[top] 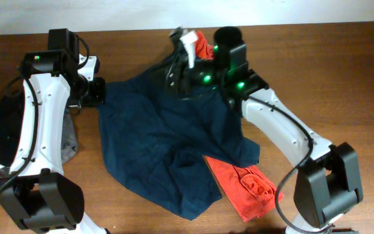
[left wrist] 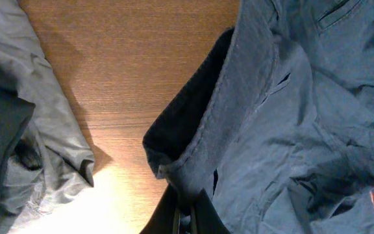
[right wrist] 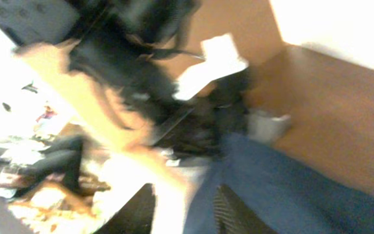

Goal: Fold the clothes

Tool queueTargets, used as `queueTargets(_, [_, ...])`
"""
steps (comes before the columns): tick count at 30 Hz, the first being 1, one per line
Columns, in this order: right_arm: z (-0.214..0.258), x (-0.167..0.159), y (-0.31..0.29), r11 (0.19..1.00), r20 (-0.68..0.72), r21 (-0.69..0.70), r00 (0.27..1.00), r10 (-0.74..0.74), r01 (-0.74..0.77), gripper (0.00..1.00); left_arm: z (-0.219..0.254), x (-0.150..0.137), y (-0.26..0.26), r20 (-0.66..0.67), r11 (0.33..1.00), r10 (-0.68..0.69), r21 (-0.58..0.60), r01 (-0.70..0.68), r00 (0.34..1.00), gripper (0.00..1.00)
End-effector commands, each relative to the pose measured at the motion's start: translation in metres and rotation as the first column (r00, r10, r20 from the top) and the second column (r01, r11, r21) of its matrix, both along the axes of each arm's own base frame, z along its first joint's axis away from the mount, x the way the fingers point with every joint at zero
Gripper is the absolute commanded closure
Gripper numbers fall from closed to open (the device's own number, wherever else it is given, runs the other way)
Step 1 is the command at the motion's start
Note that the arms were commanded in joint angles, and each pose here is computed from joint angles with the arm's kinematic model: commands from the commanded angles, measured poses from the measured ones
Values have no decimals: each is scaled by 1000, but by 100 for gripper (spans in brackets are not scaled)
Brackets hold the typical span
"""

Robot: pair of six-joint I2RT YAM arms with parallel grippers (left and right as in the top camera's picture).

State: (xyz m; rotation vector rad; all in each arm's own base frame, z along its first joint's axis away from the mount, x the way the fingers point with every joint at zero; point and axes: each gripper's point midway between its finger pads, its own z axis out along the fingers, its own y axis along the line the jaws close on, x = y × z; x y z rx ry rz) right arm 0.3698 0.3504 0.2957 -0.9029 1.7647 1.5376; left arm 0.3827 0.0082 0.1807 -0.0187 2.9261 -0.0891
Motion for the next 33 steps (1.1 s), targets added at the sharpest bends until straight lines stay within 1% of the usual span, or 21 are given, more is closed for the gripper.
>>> queueTargets(1, [-28, -1, -9, 997, -187, -78, 982, -40, 25, 56, 1, -1, 5, -4, 1000, 18, 21, -18, 1000, 99])
queueTargets(3, [-65, 11, -37, 969, -267, -220, 949, -168, 110, 55, 0, -2, 10, -8, 998, 25, 50, -24, 1000, 100])
queueTargets(4, [-77, 12, -50, 957, -300, -263, 933, -199, 119, 55, 0, -2, 11, -8, 998, 27, 56, -27, 1000, 99])
queueTargets(6, [-100, -1, -80, 937, -352, -339, 914, -204, 78, 55, 1, -1, 11, -5, 998, 43, 52, -43, 999, 99])
queueTargets(8, [-121, -21, -103, 901, -392, -433, 894, -218, 30, 55, 1, 1, 11, 2, 998, 48, 50, -48, 999, 99])
queueTargets(11, [-153, -61, -136, 789, -435, -609, 867, -243, -84, 54, 1, 2, 11, 7, 998, 48, 51, -48, 999, 100])
queueTargets(15, [-177, -102, -169, 593, -458, -777, 837, -299, -213, 51, 2, 4, 11, 15, 998, 48, 51, -48, 999, 100])
queueTargets(17, [-184, -115, -176, 520, -456, -815, 835, -308, -253, 50, 2, 5, 11, 20, 998, 48, 51, -49, 999, 99])
queueTargets(20, [-194, -134, -177, 448, -467, -839, 832, -300, -309, 48, 2, 6, 11, 26, 998, 48, 51, -49, 999, 100])
queueTargets(25, [-217, -160, -186, 282, -439, -894, 810, -388, -349, 47, 2, 6, 12, 26, 997, 47, 52, -49, 999, 100])
queueTargets(28, [-232, -176, -188, 227, -431, -902, 783, -449, -366, 46, 2, 7, 11, 27, 997, 47, 51, -49, 999, 100])
queueTargets(33, [-272, -176, -198, 165, -326, -944, 726, -606, -286, 41, 3, 8, 12, 34, 997, 47, 51, -49, 998, 100])
